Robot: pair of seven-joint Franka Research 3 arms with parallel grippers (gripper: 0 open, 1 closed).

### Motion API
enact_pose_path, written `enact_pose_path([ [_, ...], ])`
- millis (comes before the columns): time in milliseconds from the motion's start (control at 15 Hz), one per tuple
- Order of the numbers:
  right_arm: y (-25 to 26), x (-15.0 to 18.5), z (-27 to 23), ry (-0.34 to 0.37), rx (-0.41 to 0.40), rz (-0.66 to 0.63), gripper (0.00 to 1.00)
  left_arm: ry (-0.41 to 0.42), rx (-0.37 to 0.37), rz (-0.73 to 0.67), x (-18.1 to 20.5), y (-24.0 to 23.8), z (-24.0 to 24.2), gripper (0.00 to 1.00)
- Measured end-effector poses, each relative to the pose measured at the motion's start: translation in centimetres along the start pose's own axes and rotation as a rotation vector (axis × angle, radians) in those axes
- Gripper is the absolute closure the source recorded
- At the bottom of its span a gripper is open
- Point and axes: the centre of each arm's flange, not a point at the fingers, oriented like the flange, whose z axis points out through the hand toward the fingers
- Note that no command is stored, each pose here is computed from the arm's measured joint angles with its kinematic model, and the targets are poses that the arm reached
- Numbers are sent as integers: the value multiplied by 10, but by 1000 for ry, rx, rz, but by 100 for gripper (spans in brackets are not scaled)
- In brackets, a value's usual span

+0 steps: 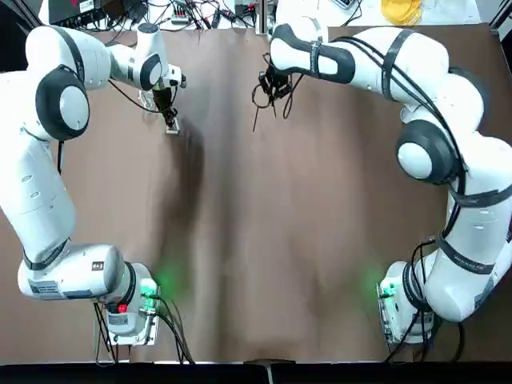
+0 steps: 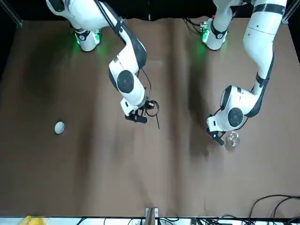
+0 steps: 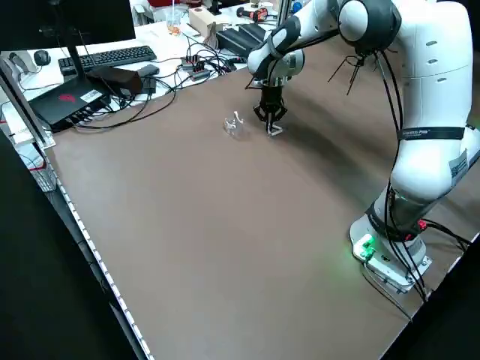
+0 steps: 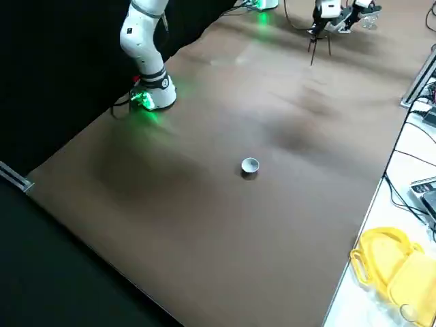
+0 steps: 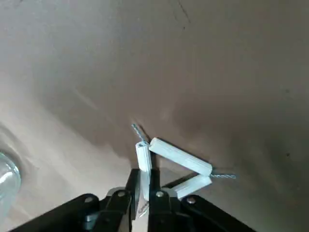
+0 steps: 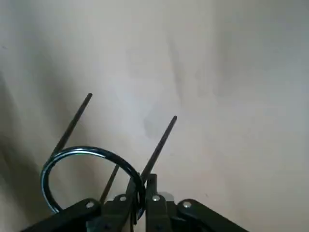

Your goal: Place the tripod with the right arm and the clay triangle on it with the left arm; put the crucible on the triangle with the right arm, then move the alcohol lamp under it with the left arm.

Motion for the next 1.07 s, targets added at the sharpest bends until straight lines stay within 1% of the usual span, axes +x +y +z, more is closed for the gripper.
enact_pose_path([
  [200,-21,5,13,16,27,-18,92,-1,0,-6,0,0,0,88],
  [267,-30,2,26,20,32,-30,92,-1,0,-28,0,0,0,86],
  [400,-35,-2,34,18,30,-34,92,-2,-1,-37,0,0,1,85],
  [600,-41,-10,40,16,30,22,92,-2,-1,-38,-1,0,1,85],
  [867,-56,-22,53,33,59,113,92,-5,-3,-39,-1,0,2,83],
  [1067,-58,-24,66,32,58,135,92,-14,-7,-40,-2,0,8,83],
])
